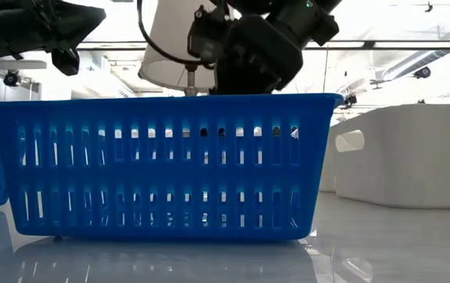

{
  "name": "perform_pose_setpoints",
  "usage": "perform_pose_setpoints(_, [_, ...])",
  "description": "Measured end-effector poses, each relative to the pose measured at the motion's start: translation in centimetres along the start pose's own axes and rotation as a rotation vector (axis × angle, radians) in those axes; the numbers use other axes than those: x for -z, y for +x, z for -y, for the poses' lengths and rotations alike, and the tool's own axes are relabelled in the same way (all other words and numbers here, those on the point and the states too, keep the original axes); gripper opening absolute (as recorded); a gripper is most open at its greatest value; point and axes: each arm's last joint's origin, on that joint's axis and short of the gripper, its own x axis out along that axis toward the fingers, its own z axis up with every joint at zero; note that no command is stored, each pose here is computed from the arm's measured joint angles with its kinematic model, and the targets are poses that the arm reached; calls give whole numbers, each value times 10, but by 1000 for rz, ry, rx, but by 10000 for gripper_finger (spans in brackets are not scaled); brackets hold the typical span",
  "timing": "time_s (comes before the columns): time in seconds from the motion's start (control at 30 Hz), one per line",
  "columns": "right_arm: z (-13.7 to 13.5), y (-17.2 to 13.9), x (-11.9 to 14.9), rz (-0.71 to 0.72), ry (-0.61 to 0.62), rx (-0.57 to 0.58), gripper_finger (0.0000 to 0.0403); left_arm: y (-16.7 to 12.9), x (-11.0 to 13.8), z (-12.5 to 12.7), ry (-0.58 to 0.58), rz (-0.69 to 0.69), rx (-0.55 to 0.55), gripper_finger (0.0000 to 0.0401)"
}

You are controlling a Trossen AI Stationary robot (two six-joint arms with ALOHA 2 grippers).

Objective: Stack baskets by color
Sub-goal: Stack the bottom right transparent bin on the transparent bin

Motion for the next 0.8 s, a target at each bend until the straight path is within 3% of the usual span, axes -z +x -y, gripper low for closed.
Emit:
perform_pose_setpoints(0.2, [0,2,1,-1,9,0,146,0,0,0,0,1,0,0])
perform_pose_setpoints(0.53, [-2,2,1,-7,11,-11,18,0,0,0,-1,2,0,0])
perform_pose_setpoints(0.8, [-6,-3,-2,6,-13,-18,9,0,0,0,0,0,0,0])
